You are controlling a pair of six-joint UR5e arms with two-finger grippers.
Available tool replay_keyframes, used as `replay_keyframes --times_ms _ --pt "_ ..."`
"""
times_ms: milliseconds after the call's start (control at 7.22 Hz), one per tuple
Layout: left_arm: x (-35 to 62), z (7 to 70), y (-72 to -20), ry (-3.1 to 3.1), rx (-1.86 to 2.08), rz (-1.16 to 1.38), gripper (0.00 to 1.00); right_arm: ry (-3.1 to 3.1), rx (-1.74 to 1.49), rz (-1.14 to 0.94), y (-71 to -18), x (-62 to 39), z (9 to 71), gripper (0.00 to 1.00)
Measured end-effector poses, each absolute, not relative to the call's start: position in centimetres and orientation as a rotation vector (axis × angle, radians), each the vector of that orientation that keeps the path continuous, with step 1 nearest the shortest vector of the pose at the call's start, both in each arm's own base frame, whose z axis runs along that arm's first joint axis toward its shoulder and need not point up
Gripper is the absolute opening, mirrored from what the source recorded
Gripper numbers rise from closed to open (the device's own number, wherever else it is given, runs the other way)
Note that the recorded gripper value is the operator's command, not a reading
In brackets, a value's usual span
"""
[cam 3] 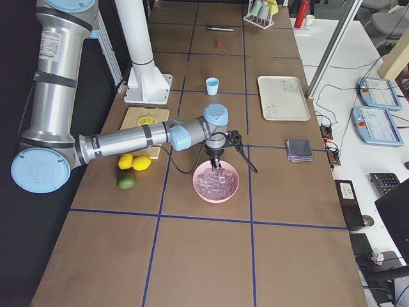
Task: Mash ice and strawberries in cup
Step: 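Lower the right gripper into the bowl and grasp another ice cube, then carry the ice cube with the right gripper over the cup and drop it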
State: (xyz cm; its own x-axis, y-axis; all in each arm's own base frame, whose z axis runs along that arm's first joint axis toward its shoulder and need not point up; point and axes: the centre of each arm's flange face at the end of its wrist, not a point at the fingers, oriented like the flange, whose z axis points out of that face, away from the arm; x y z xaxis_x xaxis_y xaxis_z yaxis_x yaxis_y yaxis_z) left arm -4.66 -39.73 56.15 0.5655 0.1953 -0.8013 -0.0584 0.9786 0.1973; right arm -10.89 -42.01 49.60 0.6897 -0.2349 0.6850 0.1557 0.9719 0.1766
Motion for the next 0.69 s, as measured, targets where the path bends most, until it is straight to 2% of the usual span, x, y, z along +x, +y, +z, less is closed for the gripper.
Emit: replay_keyframes --times_ms 277,693 --pt "-4.6 56.2 -39.7 0.961 0.152 0.149 1.0 -0.877 0.067 -0.111 -43.1 -13.6 42.4 0.0" --pt "-4.6 56.6 -39.7 0.961 0.146 0.146 1.0 -1.008 -0.03 0.049 -43.4 -25.4 29.1 0.0"
